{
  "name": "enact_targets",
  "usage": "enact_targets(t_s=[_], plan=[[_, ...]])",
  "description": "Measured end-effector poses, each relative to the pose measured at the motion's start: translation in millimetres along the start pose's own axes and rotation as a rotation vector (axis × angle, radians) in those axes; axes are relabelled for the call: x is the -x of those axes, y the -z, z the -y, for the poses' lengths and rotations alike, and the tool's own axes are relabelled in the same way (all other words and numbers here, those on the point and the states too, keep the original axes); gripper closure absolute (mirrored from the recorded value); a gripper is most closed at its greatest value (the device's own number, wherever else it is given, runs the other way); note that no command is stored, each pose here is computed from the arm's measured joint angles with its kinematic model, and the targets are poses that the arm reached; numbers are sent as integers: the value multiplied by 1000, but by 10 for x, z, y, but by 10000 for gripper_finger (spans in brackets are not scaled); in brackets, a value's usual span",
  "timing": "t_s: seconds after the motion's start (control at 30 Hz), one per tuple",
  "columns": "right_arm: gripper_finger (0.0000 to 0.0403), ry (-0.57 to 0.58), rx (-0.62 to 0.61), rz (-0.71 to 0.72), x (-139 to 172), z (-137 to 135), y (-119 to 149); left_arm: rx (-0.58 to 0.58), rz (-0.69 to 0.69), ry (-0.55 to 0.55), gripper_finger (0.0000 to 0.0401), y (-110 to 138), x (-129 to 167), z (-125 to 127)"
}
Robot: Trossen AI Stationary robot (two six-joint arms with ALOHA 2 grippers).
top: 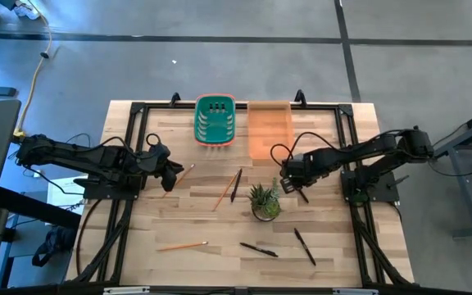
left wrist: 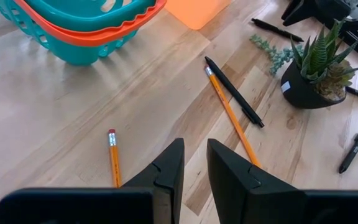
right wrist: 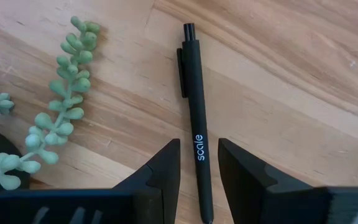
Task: Sort pens & pencils
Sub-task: Put the middle right black ballpoint pen into the orange bin
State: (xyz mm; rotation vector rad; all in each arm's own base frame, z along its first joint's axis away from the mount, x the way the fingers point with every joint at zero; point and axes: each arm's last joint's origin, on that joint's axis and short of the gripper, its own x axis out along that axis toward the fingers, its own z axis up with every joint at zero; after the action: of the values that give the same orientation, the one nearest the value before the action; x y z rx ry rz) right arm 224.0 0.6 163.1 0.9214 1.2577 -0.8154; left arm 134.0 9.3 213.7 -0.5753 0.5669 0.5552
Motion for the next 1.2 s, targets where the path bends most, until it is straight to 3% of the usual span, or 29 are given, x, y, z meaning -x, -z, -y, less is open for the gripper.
enact_targets(t_s=[1.2], plan=[[305, 17, 34, -36, -106, -21, -28, 10, 8, 5, 343, -7, -1, 6]])
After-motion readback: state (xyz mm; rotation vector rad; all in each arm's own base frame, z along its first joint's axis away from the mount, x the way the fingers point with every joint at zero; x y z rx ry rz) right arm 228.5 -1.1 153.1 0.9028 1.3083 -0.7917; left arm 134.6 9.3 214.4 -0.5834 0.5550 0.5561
